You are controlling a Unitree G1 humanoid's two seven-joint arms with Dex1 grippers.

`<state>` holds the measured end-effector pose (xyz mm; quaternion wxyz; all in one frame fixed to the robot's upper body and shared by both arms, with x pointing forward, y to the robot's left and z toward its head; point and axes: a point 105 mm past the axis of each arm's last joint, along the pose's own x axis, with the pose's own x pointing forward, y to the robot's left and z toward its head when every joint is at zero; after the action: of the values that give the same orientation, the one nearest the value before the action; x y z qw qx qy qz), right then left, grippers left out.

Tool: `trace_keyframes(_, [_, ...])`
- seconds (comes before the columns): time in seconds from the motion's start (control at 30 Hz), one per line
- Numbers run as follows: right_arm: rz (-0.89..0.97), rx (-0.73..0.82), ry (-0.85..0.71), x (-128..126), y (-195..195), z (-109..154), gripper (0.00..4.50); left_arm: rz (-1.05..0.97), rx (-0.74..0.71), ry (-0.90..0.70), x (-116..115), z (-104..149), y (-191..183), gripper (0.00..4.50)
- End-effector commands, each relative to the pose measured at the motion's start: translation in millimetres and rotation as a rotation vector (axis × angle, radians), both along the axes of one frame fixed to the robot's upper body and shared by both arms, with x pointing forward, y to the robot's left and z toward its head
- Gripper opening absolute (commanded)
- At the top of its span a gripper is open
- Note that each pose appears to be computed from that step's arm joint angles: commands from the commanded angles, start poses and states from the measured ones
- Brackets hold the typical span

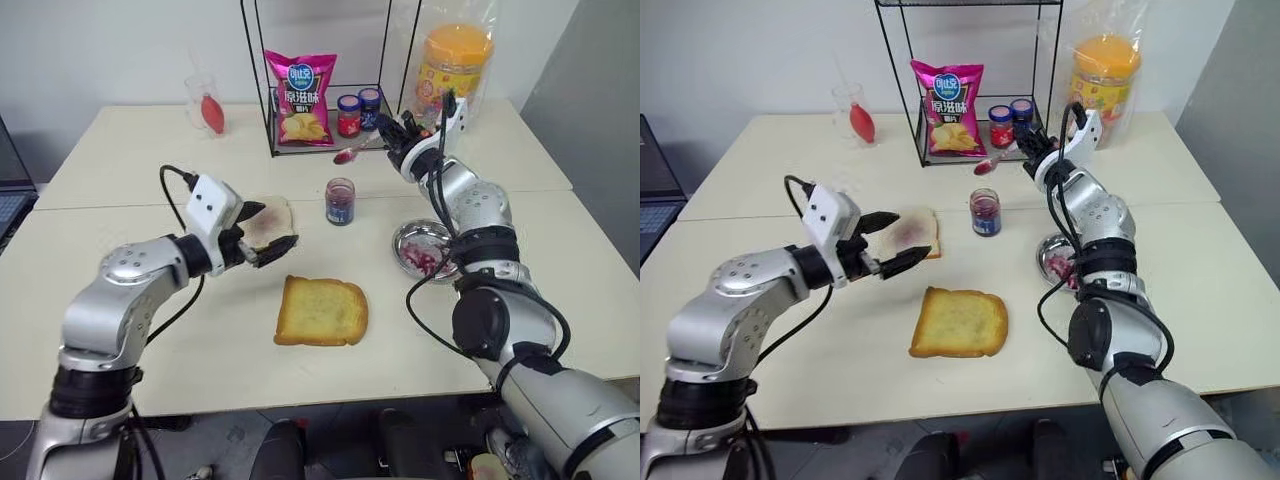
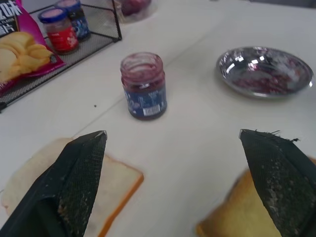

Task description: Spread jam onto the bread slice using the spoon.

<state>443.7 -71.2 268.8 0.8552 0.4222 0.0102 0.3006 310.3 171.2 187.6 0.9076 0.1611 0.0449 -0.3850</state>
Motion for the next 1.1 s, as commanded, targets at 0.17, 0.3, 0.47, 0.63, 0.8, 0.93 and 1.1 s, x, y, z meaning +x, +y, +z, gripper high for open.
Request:
trace_keyframes(0.17, [0.324, -0.234, -0.159, -101, 57, -18, 0.01, -0.127, 0.224, 0.049, -54, -26, 31, 4.5])
trace_keyframes(0.3, [0.363, -0.32, -0.137, -123, 68, -53, 0.01, -0.105, 0.236, 0.053, -65, -38, 42, 4.5])
trace_keyframes(0.47, [0.434, -0.49, -0.182, -141, 81, -91, 0.01, -0.154, 0.166, 0.096, -86, -49, 25, 4.5])
trace_keyframes(0.63, [0.459, -0.593, -0.27, -148, 89, -102, 0.01, -0.178, 0.16, 0.111, -92, -55, 18, 4.5])
trace_keyframes(0.8, [0.445, -0.683, -0.39, -153, 88, -99, 0.01, -0.198, 0.146, 0.106, -91, -56, 8, 4.5])
trace_keyframes(0.93, [0.434, -0.767, -0.494, -159, 82, -92, 0.01, -0.212, 0.137, 0.105, -90, -56, 3, 4.5])
trace_keyframes(1.1, [0.419, -0.812, -0.548, -165, 71, -85, 0.01, -0.218, 0.13, 0.104, -86, -55, 0, 4.5])
